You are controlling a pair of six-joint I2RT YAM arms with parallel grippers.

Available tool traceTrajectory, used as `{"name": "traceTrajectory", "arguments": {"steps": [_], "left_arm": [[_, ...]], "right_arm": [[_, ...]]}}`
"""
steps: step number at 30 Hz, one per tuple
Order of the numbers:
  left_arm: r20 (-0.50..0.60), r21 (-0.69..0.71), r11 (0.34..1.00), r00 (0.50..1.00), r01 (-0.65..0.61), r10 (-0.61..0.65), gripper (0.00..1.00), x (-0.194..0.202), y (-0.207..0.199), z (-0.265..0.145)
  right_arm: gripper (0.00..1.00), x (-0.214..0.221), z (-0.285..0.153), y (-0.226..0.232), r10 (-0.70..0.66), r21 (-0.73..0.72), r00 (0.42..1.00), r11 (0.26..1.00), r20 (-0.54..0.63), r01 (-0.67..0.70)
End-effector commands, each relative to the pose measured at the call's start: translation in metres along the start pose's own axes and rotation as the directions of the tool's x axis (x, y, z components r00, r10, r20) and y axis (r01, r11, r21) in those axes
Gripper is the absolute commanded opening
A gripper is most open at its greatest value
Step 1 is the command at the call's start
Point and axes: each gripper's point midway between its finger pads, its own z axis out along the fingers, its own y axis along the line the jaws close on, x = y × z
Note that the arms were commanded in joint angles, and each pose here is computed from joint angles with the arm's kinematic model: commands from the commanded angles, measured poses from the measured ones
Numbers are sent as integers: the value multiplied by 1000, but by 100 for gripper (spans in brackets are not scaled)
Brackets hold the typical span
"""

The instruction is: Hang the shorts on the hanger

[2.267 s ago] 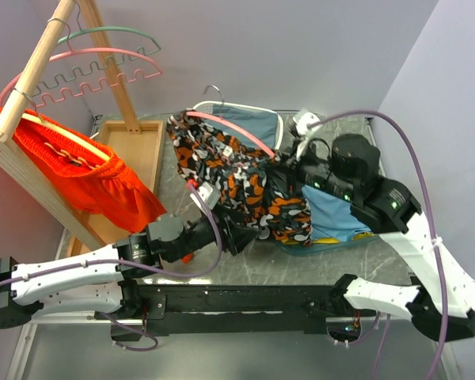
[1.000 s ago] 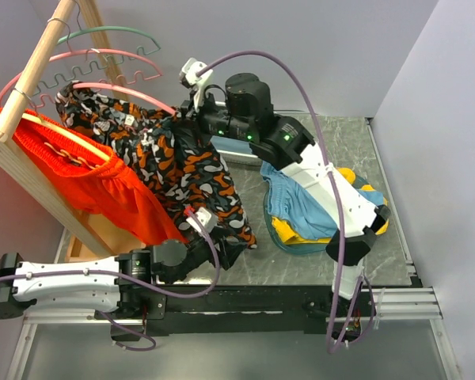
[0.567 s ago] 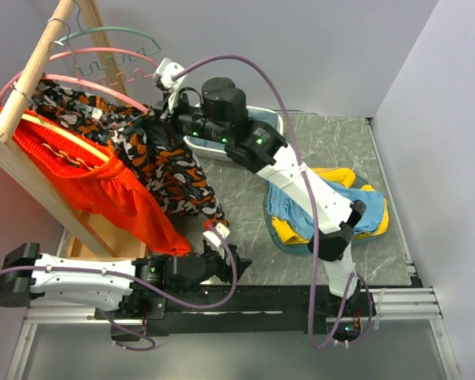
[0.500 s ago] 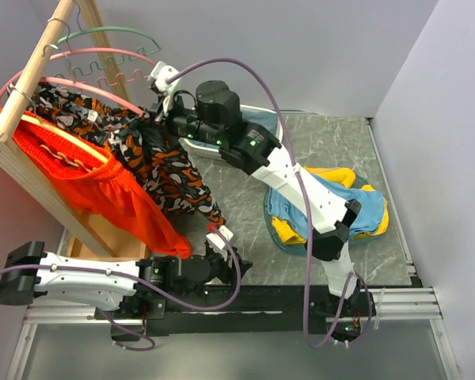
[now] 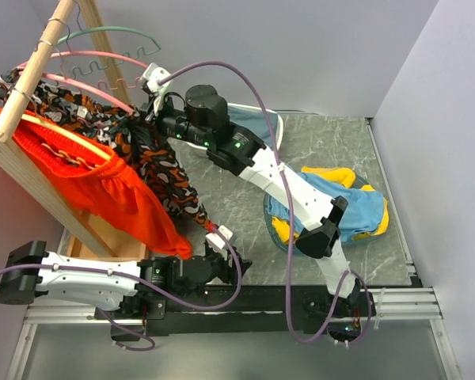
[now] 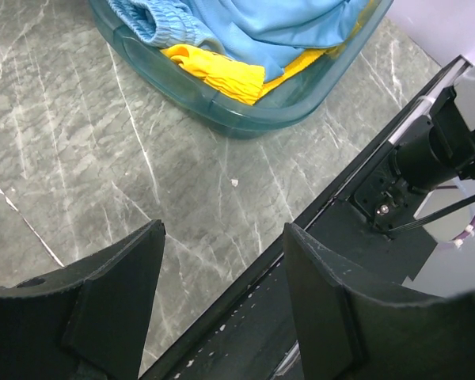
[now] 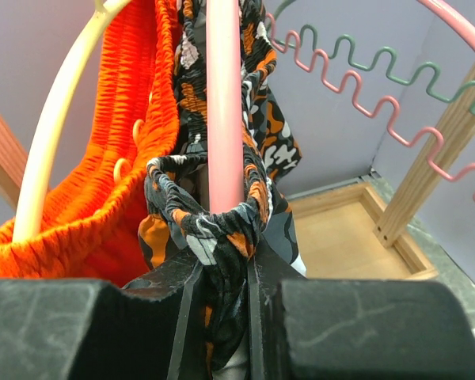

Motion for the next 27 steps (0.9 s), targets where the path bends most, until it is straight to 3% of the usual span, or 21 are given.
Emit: {"name": "traceTrajectory", "arguments": {"steps": [1,27], "left_arm": [[43,2,999,998,54,-54,67,-11,-5,1],[59,-46,994,994,99,-96,69,-3,8,2]], "right_arm": [[0,-81,-2,10,-35,-3,962,999,270,37],[0,-53,24,17,-21,-2,969,1000,247,22]]}}
